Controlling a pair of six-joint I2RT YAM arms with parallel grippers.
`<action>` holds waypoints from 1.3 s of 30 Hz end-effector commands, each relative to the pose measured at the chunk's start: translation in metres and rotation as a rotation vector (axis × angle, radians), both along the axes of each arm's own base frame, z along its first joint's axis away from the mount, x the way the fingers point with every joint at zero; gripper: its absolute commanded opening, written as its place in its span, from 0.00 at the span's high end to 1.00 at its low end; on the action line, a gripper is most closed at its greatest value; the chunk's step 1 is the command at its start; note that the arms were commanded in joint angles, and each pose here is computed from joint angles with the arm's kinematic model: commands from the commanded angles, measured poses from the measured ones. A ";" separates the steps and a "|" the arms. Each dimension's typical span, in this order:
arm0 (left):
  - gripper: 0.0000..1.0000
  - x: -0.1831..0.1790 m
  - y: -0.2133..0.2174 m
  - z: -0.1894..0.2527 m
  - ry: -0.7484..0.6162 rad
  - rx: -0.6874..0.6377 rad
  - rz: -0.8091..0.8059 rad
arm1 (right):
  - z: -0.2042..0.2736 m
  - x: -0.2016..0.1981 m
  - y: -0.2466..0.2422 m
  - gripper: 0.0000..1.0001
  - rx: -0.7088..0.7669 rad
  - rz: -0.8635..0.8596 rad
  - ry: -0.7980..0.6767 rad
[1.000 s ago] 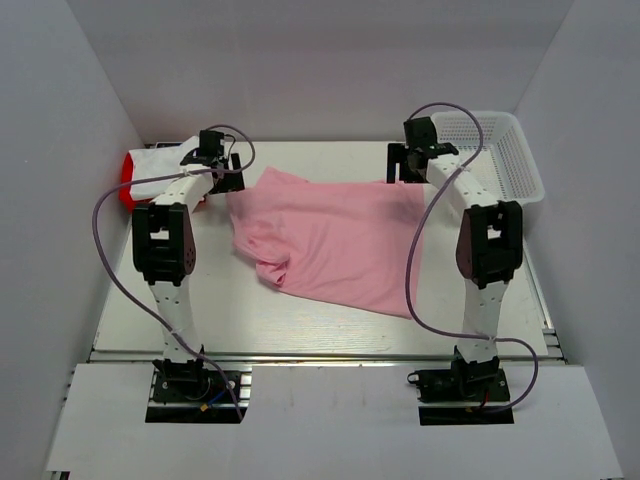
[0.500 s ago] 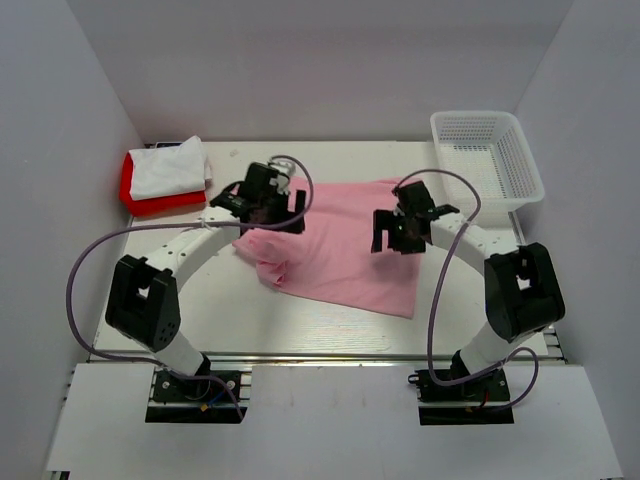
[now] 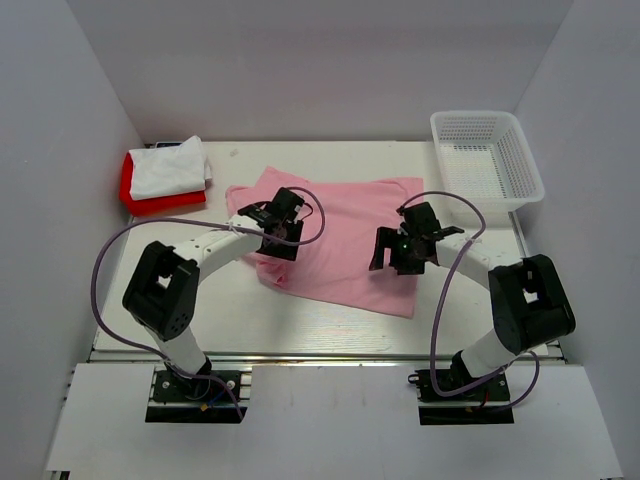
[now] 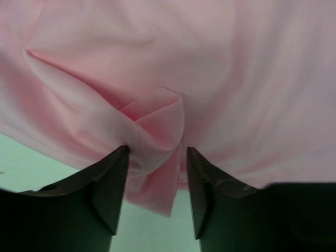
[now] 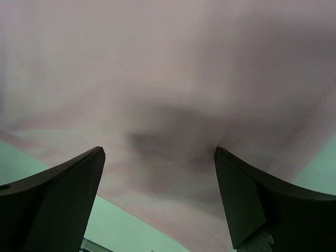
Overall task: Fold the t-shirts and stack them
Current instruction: Flatten out the tshirt
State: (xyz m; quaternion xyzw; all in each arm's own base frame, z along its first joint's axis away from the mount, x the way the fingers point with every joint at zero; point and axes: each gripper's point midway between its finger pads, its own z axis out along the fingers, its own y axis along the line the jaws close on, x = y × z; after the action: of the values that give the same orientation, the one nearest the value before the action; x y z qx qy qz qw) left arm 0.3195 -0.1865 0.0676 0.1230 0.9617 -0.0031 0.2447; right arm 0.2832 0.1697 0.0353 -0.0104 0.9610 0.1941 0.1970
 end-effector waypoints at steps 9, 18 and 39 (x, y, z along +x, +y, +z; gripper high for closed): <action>1.00 -0.003 0.022 0.022 -0.110 0.051 0.118 | -0.018 -0.005 -0.009 0.10 -0.027 -0.055 0.042; 1.00 -0.058 0.092 0.056 -0.142 0.074 0.521 | -0.032 -0.011 -0.031 0.10 -0.131 -0.120 0.083; 0.00 -0.127 0.124 0.055 -0.038 0.033 0.740 | -0.005 0.017 -0.048 0.10 -0.177 -0.141 0.002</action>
State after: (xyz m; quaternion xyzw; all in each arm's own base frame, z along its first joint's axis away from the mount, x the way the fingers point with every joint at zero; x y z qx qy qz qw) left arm 0.1604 -0.0501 0.1029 -0.2381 0.9427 0.1516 0.1777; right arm 0.3036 0.1403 0.0262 0.0432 0.9679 0.1368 0.2064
